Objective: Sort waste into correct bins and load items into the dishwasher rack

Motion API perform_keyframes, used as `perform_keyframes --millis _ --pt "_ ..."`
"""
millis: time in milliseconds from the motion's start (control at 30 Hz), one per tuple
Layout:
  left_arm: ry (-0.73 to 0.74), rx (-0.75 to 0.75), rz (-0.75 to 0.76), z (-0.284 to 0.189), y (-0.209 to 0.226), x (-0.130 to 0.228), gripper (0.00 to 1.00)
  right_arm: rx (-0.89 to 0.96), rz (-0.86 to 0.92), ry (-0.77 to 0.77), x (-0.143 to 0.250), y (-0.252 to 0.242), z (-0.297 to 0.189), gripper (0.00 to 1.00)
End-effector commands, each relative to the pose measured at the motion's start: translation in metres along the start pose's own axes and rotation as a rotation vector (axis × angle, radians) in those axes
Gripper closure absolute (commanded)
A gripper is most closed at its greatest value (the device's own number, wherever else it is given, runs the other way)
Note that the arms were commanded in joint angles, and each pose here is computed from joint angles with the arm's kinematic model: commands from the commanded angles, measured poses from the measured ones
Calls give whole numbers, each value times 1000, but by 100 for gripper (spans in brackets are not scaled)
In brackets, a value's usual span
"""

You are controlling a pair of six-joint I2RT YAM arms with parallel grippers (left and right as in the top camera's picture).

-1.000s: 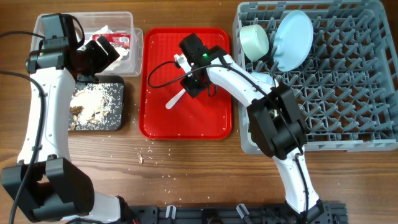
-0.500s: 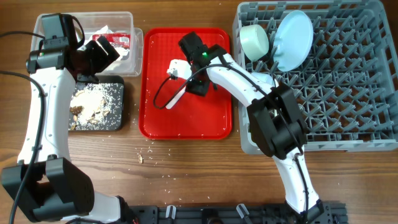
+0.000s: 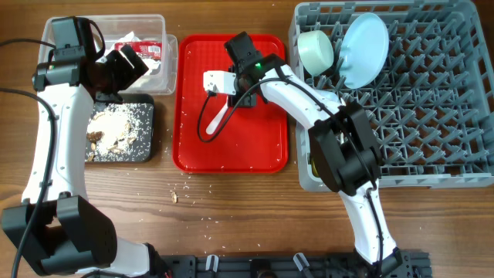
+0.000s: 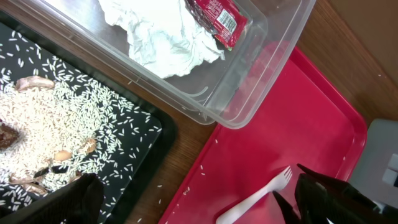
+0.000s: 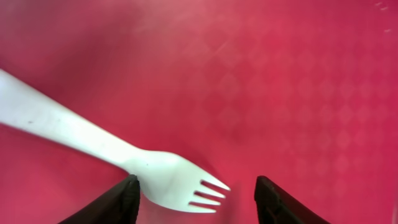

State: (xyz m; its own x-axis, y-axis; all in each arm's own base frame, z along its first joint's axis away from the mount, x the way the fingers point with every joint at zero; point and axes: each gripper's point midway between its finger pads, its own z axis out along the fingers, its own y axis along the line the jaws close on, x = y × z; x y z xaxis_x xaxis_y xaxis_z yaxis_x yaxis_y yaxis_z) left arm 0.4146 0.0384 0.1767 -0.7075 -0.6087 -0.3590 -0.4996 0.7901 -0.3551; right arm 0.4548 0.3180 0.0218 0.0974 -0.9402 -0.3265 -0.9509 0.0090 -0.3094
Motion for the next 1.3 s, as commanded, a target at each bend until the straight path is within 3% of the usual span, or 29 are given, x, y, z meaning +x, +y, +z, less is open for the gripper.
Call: perform_keyframes --millis 0,67,167,300,333,467,633,700,833,1000,1167,1267 --pt "-8 13 2 -3 -3 -4 0 12 167 -32 3 -7 9 41" --pt "-8 13 2 -3 -3 -4 0 62 370 -33 2 -24 -6 33" --pt "-8 13 2 -3 -3 -4 0 136 690 -69 -15 -53 -66 26" --pt "-8 13 2 -3 -3 -4 0 176 813 -244 -49 -76 -129 9" --pt "-8 13 2 -3 -3 -4 0 180 863 -262 -50 -79 -133 0" --pt "-8 13 2 -3 -3 -4 0 130 992 -265 -48 -73 -130 0" --pt "-8 13 2 -3 -3 -4 0 271 1098 -176 -11 -90 -132 1" --pt "-8 13 2 -3 -3 -4 0 271 1161 -185 -5 -94 -133 5" --pt "-8 13 2 -3 -3 -4 0 198 1282 -247 -17 -92 -130 13" --pt "-8 13 2 -3 -3 -4 0 -28 1533 -389 -74 -75 -109 14" --pt "-8 13 2 -3 -3 -4 0 -90 1700 -259 -98 -25 -47 13" --pt "-8 13 2 -3 -3 -4 0 74 1845 -150 -66 -21 -40 9"
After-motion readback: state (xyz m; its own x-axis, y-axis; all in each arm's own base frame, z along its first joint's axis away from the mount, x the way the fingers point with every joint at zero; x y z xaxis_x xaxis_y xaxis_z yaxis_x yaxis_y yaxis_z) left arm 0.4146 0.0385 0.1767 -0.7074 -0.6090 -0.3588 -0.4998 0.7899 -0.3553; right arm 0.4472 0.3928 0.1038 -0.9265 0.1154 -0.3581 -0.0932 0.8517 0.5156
